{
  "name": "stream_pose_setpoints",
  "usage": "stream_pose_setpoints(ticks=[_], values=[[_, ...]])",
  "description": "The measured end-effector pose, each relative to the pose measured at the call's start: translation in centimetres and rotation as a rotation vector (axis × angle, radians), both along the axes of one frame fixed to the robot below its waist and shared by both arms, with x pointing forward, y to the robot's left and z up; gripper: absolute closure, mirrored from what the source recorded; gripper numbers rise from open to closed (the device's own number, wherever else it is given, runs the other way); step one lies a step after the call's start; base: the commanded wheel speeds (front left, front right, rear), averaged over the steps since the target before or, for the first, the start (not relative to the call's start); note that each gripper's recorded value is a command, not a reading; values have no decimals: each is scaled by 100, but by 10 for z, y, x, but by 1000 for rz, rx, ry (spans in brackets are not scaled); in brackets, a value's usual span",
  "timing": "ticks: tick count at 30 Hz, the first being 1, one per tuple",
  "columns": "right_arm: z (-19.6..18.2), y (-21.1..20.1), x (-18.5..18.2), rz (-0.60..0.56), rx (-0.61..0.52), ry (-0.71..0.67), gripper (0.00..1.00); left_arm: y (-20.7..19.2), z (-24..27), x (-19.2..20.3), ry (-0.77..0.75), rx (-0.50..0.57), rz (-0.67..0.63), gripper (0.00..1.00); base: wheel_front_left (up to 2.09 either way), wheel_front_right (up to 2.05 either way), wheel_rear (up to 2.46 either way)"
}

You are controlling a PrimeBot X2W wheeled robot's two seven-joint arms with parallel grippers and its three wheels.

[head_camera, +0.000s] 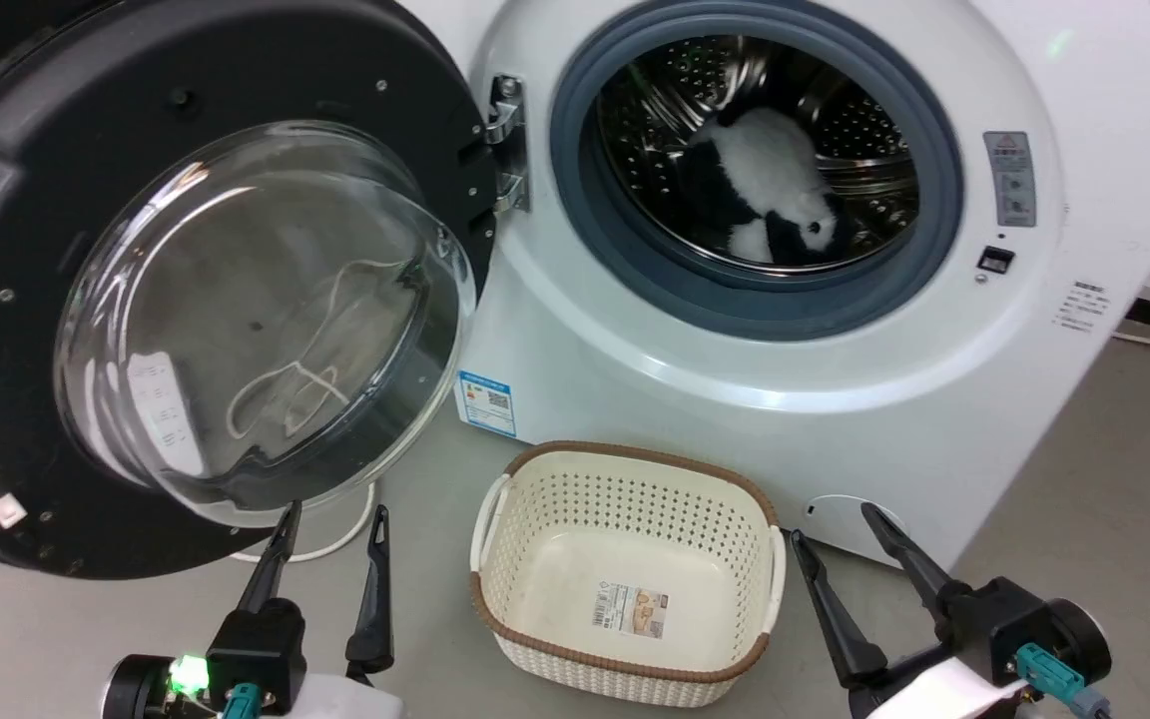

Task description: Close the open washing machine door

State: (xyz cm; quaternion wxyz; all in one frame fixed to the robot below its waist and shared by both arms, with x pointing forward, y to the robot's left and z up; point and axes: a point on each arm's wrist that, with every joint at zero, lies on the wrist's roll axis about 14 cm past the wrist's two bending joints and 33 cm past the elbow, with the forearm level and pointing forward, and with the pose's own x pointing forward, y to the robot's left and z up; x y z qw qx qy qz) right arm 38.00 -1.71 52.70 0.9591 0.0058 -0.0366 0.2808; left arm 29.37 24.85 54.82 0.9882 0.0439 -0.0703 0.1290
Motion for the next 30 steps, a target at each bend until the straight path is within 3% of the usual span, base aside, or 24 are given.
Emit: stream_pose_setpoints(ticks=[13, 14, 15, 16, 25, 26, 30], values=[[-1, 34, -5, 105, 23, -6, 0, 20, 6, -24, -40, 10, 87, 0, 0, 0, 0], [-1, 36, -5, 111, 24, -7, 0, 21, 7, -26, -44, 12, 92, 10, 0, 0, 0], [-1, 37, -6, 116, 25, -8, 0, 23, 8, -27, -47, 11, 97, 71, 0, 0, 0], [-2, 43, -6, 133, 30, -10, 0, 29, 13, -32, -70, -7, 115, 100, 0, 0, 0], [-10, 51, -2, 165, 31, 2, 0, 75, 68, -46, -274, -50, 199, 100, 0, 0, 0], [-14, 51, 0, 172, 34, 8, 0, 98, 95, -50, -373, -62, 212, 100, 0, 0, 0], [-21, 50, 3, 179, 37, 19, 0, 138, 129, -46, -473, -102, 233, 100, 0, 0, 0]])
